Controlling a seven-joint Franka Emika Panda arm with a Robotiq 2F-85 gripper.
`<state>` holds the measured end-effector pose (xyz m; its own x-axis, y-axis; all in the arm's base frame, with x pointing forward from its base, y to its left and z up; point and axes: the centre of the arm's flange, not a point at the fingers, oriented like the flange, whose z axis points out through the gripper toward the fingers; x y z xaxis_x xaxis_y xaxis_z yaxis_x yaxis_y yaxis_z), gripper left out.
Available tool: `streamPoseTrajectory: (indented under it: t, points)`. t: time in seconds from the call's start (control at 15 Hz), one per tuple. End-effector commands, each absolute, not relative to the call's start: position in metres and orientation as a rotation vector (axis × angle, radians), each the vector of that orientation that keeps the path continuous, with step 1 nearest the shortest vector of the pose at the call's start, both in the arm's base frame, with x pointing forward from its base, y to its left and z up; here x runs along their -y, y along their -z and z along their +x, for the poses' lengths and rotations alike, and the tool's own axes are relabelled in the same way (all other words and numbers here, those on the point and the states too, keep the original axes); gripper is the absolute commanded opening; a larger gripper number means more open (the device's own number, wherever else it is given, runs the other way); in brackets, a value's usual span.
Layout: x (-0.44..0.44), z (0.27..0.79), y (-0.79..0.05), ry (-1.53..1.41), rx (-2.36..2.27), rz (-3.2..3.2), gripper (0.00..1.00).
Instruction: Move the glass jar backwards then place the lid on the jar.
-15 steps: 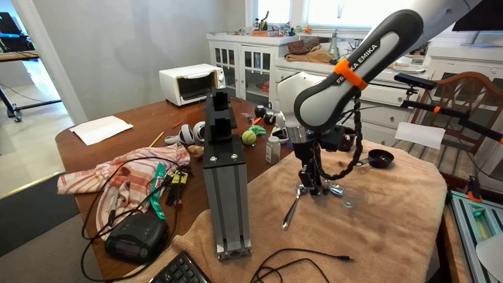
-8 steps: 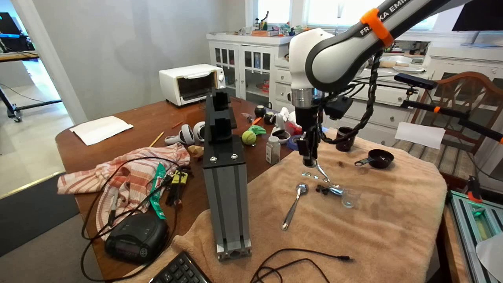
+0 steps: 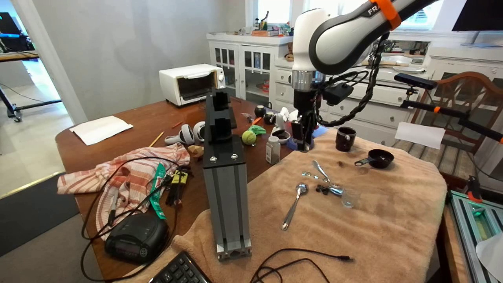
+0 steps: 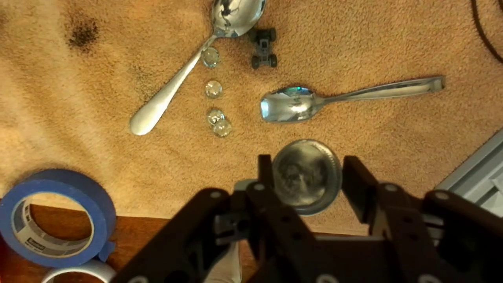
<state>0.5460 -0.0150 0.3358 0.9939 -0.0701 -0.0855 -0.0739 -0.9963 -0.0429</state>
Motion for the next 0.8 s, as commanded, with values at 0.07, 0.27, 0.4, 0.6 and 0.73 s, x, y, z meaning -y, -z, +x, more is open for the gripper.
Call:
streamPoseTrajectory:
  t: [0.07,0.27,0.4,0.6,0.73]
  points:
    - [0.018,0.545,-0.337,-0.128,-0.111,-3.091,0.48]
    - [0.020,0.540,-0.334,-0.142,-0.113,-3.090,0.48]
    - [0.021,0.548,-0.334,-0.138,-0.096,-3.092,0.23]
    - [0.028,0.592,-0.344,-0.156,0.040,-3.121,0.23]
    - [0.034,0.627,-0.354,-0.167,0.148,-3.143,0.23]
